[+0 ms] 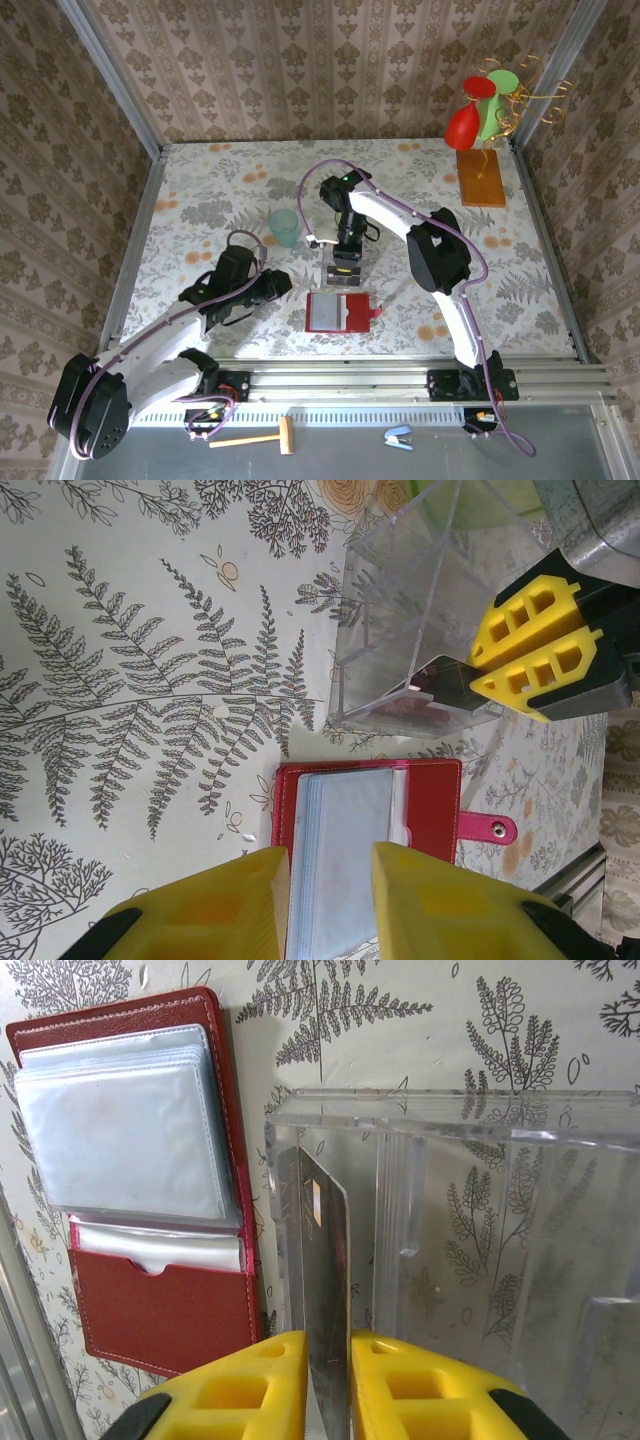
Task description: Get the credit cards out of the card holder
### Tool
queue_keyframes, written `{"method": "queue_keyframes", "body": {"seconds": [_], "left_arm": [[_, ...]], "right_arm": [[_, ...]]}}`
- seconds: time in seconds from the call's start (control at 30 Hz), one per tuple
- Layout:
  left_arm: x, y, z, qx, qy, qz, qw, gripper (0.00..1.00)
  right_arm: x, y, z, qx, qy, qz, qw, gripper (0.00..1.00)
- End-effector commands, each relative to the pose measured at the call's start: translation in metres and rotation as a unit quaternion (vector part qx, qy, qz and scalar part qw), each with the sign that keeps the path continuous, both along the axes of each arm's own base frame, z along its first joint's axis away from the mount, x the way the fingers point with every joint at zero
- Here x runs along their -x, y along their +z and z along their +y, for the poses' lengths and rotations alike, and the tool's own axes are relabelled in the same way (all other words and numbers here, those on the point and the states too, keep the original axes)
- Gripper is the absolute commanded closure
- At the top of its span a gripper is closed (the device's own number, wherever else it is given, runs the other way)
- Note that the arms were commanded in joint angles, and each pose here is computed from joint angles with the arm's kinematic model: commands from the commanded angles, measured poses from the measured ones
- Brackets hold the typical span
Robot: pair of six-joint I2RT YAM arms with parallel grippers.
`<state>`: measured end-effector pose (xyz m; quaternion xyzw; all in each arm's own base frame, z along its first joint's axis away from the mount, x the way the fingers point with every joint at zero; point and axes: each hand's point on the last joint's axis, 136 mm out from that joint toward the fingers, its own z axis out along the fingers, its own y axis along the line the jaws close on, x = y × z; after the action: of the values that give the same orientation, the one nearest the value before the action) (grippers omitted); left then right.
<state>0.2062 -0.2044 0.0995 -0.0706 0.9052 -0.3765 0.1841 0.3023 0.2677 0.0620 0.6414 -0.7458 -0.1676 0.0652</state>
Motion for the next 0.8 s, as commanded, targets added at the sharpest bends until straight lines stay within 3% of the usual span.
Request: {"method": "queue_keyframes", "body": {"seconds": [0.0, 0.4, 0.57, 0.77], "left_arm": [[0.002, -0.005, 0.005, -0.006, 0.005, 0.008, 1.000, 0.71], [-0.004, -0.005, -0.004, -0.004, -0.018, 0.013, 1.000, 0.71], [-0.009, -0.007, -0.011, -0.006, -0.031, 0.019, 0.999, 0.71], [-0.015, -0.009, -0.021, 0.001, -0.043, 0.026, 0.999, 0.71]], "right_arm": [[0.000, 0.019, -0.009, 0.013, -0.008, -0.013, 1.000, 0.80], [0.000, 0.056, -0.015, 0.008, -0.047, -0.063, 0.997, 0.75], [-0.003, 0.060, -0.016, -0.001, -0.115, -0.108, 0.988, 0.75], [-0.006, 0.069, -0.001, -0.057, -0.236, -0.155, 0.958, 0.76]]}}
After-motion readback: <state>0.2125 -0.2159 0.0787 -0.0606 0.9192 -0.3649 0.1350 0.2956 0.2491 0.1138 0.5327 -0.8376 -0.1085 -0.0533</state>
